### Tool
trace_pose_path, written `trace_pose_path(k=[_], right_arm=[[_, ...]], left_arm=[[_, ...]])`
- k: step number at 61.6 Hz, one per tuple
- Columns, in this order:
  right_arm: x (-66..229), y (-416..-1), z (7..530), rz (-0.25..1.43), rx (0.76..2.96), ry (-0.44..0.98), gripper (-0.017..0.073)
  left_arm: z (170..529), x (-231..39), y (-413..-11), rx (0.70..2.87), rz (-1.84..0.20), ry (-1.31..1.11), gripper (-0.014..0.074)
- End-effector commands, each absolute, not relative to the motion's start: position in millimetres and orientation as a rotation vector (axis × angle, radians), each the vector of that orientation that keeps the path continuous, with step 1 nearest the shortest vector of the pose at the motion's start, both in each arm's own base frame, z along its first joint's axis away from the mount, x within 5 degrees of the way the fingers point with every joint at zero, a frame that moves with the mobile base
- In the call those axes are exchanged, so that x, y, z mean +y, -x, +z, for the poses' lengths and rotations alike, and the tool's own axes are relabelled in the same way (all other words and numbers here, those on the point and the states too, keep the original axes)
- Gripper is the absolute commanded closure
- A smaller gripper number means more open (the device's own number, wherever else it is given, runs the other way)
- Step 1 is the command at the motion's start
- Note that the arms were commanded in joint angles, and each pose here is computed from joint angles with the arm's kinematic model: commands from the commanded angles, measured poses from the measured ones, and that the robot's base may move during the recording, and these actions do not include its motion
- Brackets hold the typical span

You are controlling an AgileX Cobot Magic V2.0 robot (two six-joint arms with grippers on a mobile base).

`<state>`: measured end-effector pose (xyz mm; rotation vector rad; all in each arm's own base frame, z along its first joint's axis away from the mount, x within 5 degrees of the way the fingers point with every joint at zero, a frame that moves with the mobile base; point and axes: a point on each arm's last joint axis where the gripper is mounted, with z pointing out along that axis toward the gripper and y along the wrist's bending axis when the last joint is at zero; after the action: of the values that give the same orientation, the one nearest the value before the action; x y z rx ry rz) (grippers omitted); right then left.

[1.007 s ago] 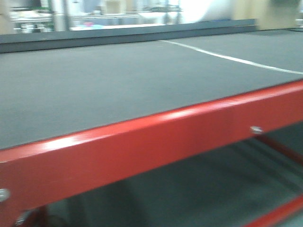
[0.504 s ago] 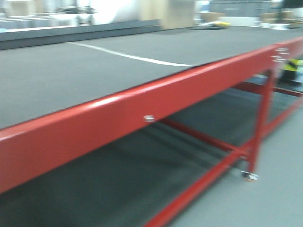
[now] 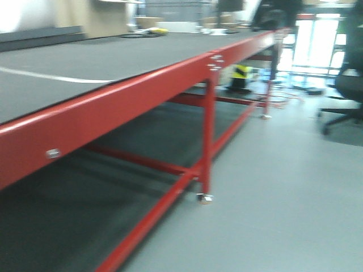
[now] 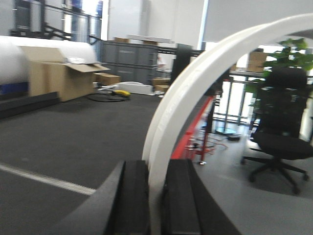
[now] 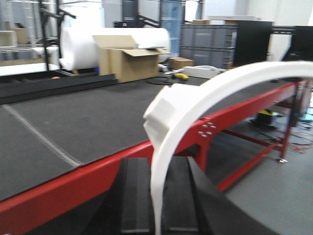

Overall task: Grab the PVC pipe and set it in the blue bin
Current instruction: 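Drive the base along the red-framed table holding both pipe pieces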

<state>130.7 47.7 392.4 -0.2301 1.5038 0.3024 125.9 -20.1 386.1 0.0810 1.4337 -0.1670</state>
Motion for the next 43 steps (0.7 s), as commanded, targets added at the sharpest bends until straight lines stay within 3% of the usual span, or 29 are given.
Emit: trace_pose_path(k=[1,43], right_arm=[[47.3,-127.7,397.5,0.3,1.462,0.241,0.0727],[47.3,-127.7,397.5,0.3,1.462,0.241,0.0727]], left_arm=[[389.5,-20.2,-124.0,1.401,-0.179,-0.074,0.0704],[389.5,-20.2,-124.0,1.401,-0.179,-0.074,0.0704]])
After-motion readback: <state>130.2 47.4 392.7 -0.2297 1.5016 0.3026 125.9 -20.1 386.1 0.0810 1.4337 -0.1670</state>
